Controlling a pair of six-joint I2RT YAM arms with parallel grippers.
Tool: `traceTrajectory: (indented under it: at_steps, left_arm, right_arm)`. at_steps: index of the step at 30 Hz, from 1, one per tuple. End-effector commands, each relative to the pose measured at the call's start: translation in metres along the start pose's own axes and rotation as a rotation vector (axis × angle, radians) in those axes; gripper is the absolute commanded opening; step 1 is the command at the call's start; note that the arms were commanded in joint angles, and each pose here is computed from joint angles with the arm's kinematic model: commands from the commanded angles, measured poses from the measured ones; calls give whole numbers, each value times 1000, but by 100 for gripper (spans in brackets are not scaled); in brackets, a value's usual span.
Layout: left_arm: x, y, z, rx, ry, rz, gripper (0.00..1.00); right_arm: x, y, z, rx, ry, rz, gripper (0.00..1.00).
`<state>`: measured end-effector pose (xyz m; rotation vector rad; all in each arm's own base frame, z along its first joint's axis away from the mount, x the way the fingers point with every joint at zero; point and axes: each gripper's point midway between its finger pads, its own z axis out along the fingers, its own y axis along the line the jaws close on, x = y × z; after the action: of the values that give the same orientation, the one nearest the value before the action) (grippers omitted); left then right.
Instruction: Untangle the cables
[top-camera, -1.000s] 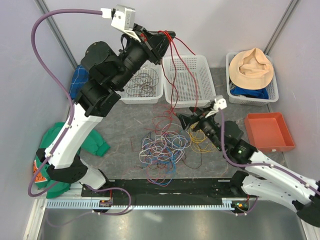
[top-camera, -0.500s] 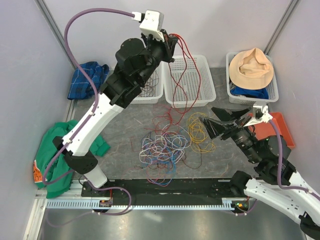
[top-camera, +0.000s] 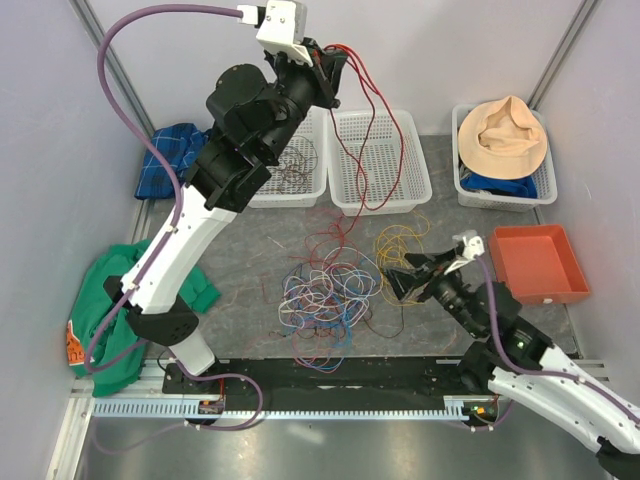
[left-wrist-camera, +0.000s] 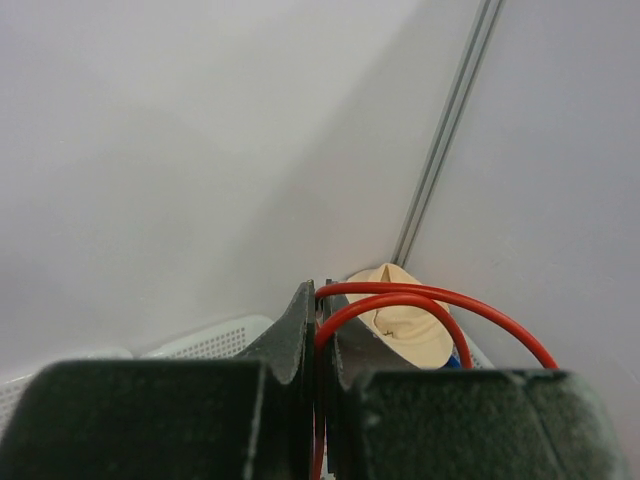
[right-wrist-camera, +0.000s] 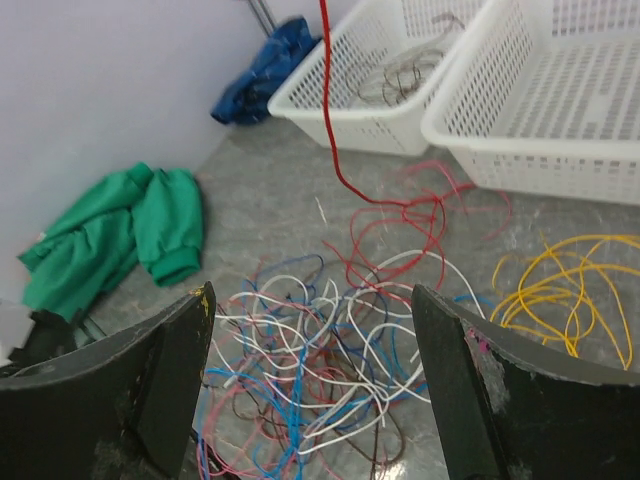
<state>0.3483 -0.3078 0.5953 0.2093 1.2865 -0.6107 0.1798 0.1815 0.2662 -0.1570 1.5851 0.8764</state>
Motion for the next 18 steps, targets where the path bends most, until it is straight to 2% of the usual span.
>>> traceTrajectory:
  at_steps: [1, 5, 9, 12, 14, 15, 18]
  left_arm:
    - [-20, -6, -8, 38, -35, -30, 2]
    - [-26, -9, -14, 61, -39, -51, 2]
    - [-25, -10, -18, 71, -32, -58, 2]
    - [-22, -10, -20, 70, -23, -59, 2]
    - [-21, -10, -21, 71, -21, -63, 2]
    - [-18, -10, -21, 72, -15, -63, 2]
    - [-15, -10, -22, 74, -7, -69, 2]
  right_arm:
    - [6, 5, 28, -12, -17, 21, 87]
    - [14, 1, 55, 19, -33, 3, 88]
    - [5, 4, 84, 24, -105, -1, 89]
    - [22, -10, 111, 100, -93, -10, 88]
    - [15, -14, 121, 130, -148, 1, 88]
    - [22, -25, 127, 182, -149, -2, 86]
    - [15, -30, 136, 184, -233, 37, 75]
